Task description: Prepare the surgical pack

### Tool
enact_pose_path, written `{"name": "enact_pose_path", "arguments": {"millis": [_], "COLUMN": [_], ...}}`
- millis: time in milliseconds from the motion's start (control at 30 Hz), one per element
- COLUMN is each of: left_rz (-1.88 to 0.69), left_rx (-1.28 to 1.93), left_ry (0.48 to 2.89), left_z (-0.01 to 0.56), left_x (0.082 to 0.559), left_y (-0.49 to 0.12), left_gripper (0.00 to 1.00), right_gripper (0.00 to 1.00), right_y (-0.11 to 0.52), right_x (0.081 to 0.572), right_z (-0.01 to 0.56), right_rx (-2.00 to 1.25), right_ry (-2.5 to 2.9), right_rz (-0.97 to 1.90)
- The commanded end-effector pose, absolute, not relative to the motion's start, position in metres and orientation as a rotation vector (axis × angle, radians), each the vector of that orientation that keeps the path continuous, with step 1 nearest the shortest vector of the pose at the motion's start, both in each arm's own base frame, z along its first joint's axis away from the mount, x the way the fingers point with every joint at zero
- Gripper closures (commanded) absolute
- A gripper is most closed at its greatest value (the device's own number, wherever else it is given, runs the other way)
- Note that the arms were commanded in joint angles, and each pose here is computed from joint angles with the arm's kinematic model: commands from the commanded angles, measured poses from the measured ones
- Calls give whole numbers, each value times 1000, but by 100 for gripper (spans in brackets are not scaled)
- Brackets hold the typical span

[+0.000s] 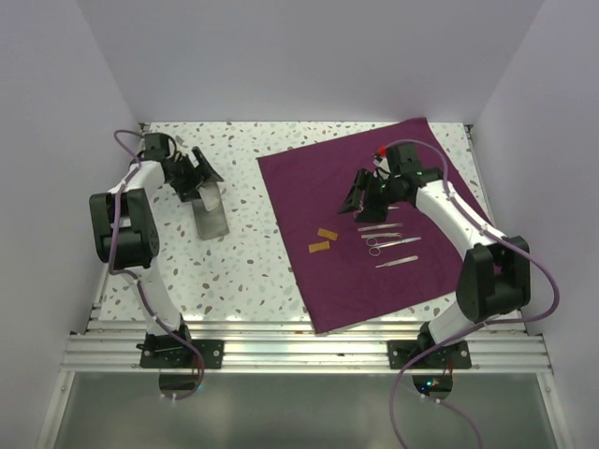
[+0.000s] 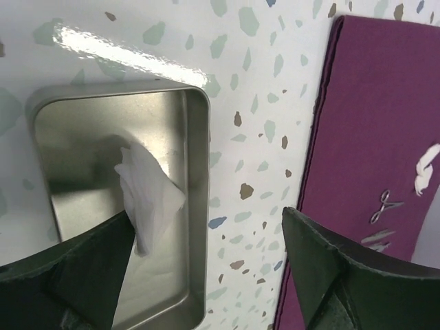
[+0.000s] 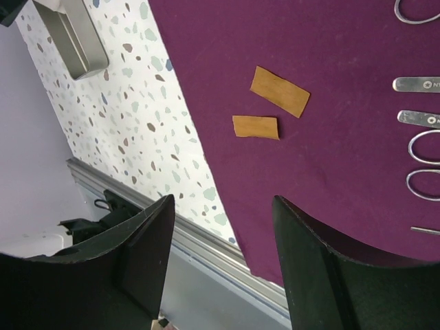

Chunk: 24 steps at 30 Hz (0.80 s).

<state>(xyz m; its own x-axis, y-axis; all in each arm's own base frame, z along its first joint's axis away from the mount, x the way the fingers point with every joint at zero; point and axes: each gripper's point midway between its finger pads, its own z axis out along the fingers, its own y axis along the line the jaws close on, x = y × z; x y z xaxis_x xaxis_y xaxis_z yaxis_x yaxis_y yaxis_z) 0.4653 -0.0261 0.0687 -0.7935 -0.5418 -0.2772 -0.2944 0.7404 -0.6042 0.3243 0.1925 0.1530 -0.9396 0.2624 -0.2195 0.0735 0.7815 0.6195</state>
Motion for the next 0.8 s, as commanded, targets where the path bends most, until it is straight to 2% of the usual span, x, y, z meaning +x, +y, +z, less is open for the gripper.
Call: {"name": "enact_pose_path", "arguments": {"millis": [0,133,200,300,433,500,633,767], "left_rz": [-573,-405,-370,-323,-318,-337,-475,-566], "left_rx": [-562,-529,-493,-472,-443,-461,-418,-319], "left_ry": [2440,2381,2370,2342,2256,2270,2325,2372], "left_z": [105,130,140,151,185,191,181,173], "left_x": [475,492,501,511,517,503,461,409], "left_y": [-6,14,13,7,-16,-31,-78,-117], "left_gripper": [10,8,4,4,4,5,12,18], "right_gripper": [38,38,38,39,46,49,65,66], "right_y": [187,183,180,166,123,91,38,3], "right_x": [320,319,323,338,371,389,413,428], "right_z": [163,158,154,148,134,127,97,89], "right_rx": [274,298,322,397,573,638,768,842], "right_ry": [2644,2646,2641,2617,2556,2501,2471,2406], "right_rz": [883,855,845,793,714,646,585,574]}}
